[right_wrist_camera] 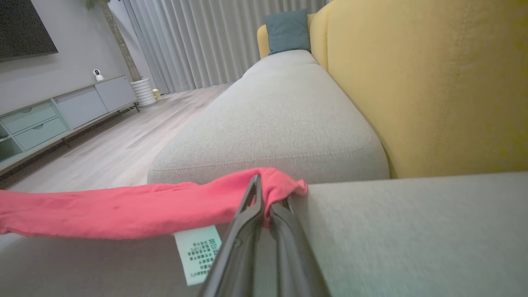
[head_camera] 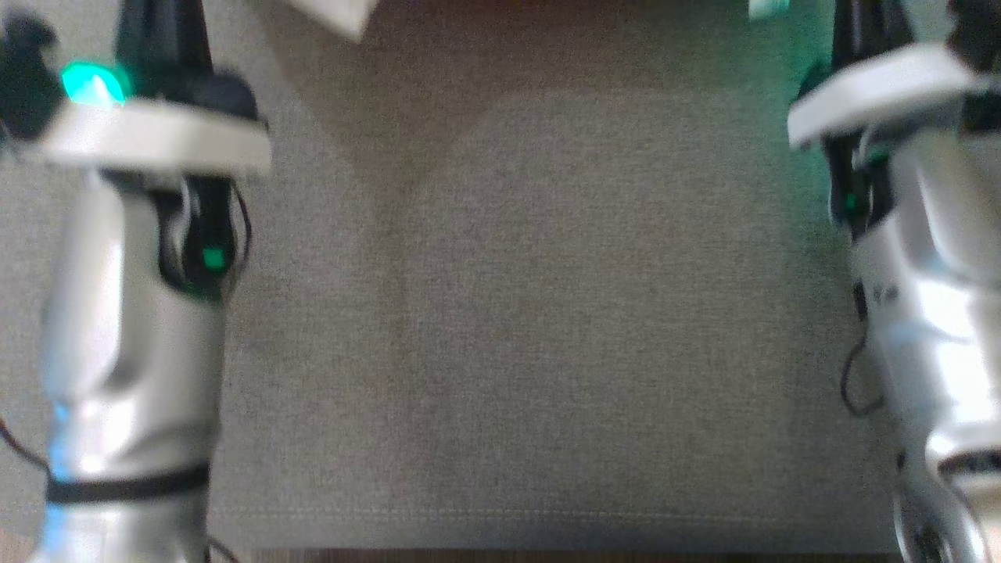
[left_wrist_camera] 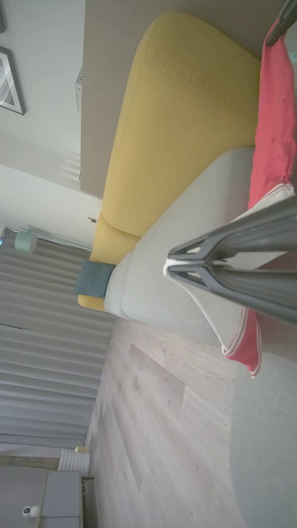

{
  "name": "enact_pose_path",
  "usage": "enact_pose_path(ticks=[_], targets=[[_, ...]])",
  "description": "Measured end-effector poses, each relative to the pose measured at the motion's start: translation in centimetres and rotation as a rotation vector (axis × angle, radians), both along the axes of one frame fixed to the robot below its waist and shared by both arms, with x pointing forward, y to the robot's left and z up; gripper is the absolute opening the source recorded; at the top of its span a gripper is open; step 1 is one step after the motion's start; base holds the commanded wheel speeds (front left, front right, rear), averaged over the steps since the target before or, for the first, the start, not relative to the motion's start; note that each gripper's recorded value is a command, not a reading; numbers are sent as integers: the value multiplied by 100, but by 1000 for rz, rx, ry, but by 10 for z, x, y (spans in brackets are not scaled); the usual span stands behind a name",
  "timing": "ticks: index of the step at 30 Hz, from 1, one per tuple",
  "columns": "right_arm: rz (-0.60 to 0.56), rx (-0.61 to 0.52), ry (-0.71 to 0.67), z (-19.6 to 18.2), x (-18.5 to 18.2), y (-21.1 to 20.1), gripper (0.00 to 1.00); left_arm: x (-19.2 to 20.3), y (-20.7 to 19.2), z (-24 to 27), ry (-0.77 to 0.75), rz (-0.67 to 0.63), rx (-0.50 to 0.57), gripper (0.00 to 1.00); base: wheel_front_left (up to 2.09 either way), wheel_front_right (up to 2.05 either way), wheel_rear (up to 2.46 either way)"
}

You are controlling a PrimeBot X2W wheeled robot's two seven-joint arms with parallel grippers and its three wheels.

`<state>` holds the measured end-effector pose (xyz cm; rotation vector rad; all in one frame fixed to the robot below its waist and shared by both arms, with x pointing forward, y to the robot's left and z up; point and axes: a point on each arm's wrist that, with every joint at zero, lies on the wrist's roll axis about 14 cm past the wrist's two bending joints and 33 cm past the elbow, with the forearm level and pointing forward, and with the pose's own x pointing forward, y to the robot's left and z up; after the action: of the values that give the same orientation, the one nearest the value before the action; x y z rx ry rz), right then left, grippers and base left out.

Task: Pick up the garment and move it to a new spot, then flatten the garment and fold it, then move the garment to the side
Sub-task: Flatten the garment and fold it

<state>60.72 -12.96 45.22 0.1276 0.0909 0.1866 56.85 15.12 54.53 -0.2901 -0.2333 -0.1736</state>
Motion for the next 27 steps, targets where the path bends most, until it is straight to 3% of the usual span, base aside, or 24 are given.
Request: enact_pose_path(ticks=[8,12,27], targets=[[-34,88,-8,4,-62,-22,0,-74,-1,-20,60,-5,-46,0,0,0,0],[-46,133,11,0,-113,-27,0,-127,2,-25,98,26,-84,0,0,0,0],[-91,193,20,28,-244,-39,0,-253,12,-1,106,113,-157,0,0,0,0]])
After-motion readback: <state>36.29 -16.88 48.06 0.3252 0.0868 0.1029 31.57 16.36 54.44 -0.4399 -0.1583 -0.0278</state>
